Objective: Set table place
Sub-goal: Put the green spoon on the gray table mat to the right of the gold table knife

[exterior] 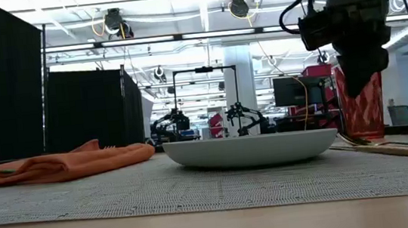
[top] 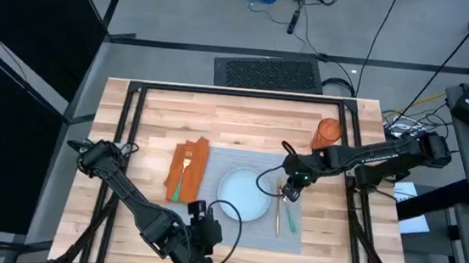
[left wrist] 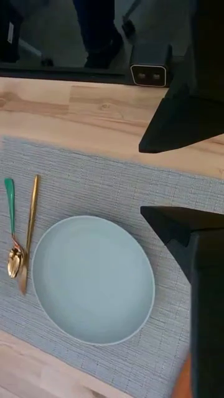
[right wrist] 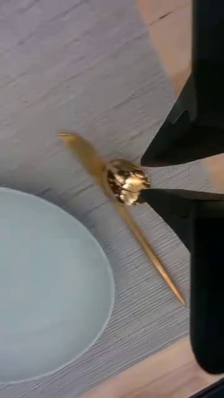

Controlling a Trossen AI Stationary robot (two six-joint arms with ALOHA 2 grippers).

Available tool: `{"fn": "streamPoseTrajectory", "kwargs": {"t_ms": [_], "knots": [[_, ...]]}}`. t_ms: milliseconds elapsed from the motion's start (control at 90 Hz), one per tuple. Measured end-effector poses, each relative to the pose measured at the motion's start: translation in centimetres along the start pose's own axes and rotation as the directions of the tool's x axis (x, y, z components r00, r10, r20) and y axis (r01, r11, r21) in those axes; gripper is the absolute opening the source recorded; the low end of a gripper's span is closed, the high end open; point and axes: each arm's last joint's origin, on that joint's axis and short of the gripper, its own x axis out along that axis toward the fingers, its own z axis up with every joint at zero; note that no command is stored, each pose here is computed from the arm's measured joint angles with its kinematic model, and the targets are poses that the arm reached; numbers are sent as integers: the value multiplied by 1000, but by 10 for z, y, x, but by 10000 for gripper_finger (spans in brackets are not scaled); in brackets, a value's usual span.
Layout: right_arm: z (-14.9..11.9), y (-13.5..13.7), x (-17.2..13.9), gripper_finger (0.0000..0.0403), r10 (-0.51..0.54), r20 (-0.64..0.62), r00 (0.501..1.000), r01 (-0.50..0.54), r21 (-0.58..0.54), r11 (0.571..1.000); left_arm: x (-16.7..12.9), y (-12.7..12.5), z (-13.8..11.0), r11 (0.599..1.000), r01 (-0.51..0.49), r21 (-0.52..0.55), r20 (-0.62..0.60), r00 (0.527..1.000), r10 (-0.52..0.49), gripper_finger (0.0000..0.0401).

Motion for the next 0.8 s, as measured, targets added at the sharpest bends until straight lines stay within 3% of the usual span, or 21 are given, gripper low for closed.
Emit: {"fn": "streamPoseTrajectory", "kwargs": {"t_ms": [156,289,411,500,656,800], "knots": [[-12,7,3,54,0,-31,1000,2,45,999,0,0,0,1000,0,-3,0,1000,0,135],[-26,9,15,54,4,-60,998,3,103,995,1,3,1,997,-10,-73,-5,1000,10,135],[-33,9,30,54,-20,-78,997,33,165,986,4,14,-1,992,-84,-93,-62,995,78,135],[-34,12,41,55,-28,-67,997,40,188,981,5,20,-2,989,-129,-79,-100,988,121,134],[-28,22,58,55,20,-28,999,-14,198,980,5,20,-2,990,-124,-71,-97,988,117,134],[-28,21,73,55,-24,-56,998,36,231,972,4,19,-2,992,-118,-52,-94,989,113,134]]}}
